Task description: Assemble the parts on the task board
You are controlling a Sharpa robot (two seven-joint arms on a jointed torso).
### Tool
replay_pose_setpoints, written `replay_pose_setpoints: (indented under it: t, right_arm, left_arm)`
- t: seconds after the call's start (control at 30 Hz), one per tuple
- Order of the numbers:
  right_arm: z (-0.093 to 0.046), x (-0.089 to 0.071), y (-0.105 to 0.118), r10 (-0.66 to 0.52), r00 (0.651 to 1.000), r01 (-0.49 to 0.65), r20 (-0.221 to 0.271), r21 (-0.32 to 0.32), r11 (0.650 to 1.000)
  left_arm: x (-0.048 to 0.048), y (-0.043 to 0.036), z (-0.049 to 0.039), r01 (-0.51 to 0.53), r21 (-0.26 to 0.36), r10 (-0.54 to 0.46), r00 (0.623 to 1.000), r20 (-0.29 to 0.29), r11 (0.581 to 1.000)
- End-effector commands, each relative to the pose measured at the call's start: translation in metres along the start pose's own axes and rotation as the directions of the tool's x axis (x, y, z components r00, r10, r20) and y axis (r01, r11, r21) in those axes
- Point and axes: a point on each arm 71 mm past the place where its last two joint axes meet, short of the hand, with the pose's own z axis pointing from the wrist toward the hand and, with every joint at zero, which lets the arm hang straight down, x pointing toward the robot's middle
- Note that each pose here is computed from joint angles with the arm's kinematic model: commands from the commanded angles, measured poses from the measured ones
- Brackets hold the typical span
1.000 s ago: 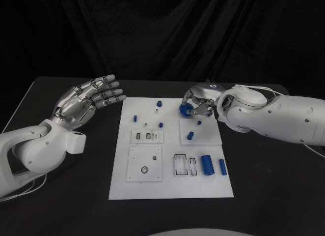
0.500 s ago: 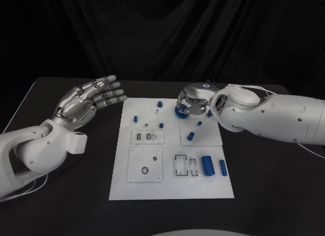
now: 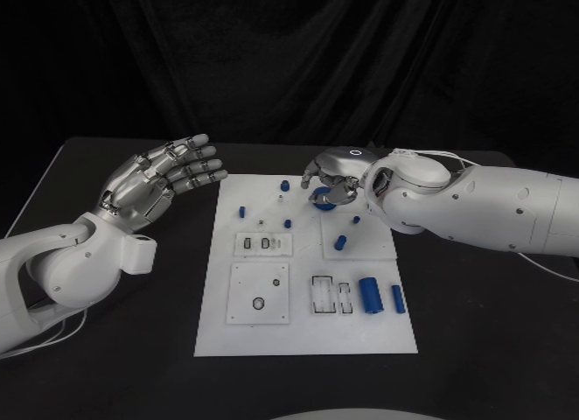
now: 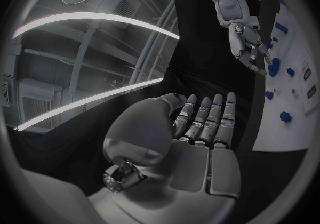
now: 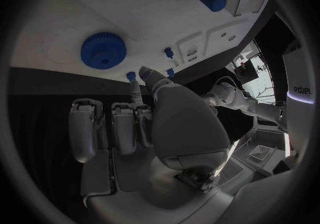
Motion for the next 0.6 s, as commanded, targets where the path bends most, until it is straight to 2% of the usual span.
replay_pose_setpoints:
  t: [0.03,0.27,0.6]
  right_arm:
    - [-0.001,-0.001,-0.005,-0.036,0.999,0.037,-0.003,0.022,0.999]
    - [-0.007,-0.003,-0.016,-0.079,0.997,0.078,0.006,0.072,0.994]
    - [-0.018,-0.001,-0.033,-0.095,0.995,0.098,-0.029,0.137,0.986]
  left_arm:
    - [0.0012,-0.0068,-0.0002,0.014,0.106,-0.013,1.000,-0.010,0.994]
    - [0.0006,-0.0068,-0.0004,0.014,0.104,-0.013,1.000,-0.009,0.994]
    - [0.0000,-0.0064,-0.0001,0.014,0.101,-0.013,1.000,-0.010,0.995]
